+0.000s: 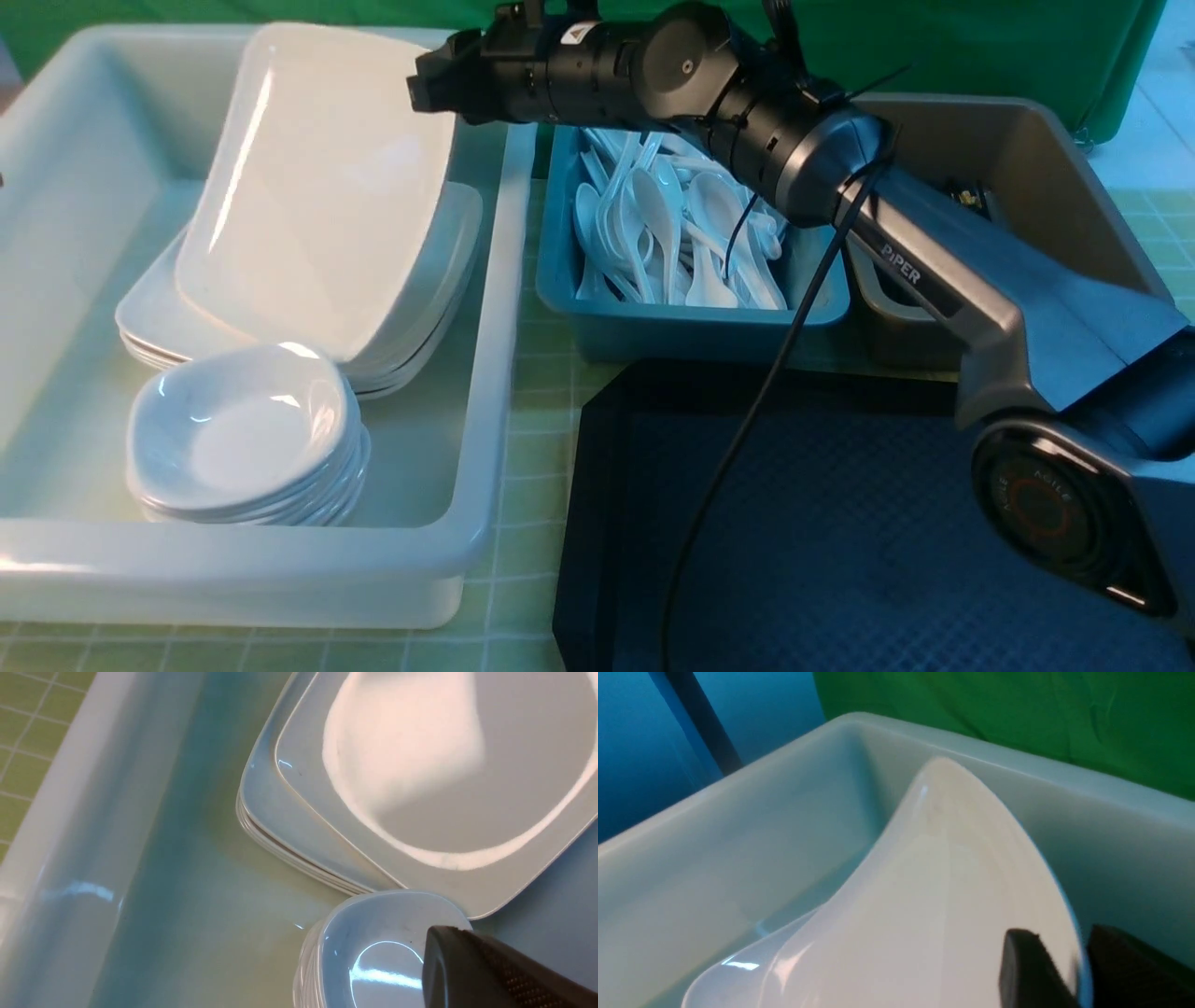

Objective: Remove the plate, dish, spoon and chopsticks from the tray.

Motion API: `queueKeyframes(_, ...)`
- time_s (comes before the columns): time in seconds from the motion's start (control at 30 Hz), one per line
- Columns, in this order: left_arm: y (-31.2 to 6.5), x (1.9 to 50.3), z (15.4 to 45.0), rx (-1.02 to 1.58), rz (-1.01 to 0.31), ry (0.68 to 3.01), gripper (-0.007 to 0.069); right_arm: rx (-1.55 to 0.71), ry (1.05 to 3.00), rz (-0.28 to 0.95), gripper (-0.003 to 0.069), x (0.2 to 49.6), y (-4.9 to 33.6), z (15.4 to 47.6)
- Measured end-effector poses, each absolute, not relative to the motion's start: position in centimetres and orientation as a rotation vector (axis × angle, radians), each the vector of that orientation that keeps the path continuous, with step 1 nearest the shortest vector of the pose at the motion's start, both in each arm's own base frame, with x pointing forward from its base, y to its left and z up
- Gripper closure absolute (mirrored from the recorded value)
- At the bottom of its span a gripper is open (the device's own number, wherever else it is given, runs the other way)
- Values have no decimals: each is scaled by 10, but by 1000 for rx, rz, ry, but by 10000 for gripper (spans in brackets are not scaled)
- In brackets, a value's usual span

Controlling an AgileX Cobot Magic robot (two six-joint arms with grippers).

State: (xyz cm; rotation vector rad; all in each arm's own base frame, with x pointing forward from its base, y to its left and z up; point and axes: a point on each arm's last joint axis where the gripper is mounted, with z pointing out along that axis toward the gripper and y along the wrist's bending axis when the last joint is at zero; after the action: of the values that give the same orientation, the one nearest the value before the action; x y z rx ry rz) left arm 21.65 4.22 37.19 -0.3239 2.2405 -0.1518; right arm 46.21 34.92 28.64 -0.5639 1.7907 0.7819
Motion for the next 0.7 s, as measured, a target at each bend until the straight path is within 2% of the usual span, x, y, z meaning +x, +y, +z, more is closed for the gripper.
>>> queueKeyframes(0.1, 42, 216, 372, -321, -150, 2241, 641, -568, 1773, 748, 361, 464, 348, 287)
queueKeyframes(0.17, 42, 216, 372, -321, -150, 2241, 641, -566, 1764, 739, 340, 464, 348, 288)
queueKeyframes(0.47, 42, 216, 372, -321, -150, 2241, 641, -569, 1766, 735, 331, 464, 348, 288)
queueKeyframes(0.57, 42, 216, 371, -316, -152, 2251, 641, -635, 1793, 729, 398, 458, 345, 296)
queueKeyframes(0.7, 40, 215, 370, -267, -158, 2270, 641, -750, 1884, 690, 592, 444, 319, 332)
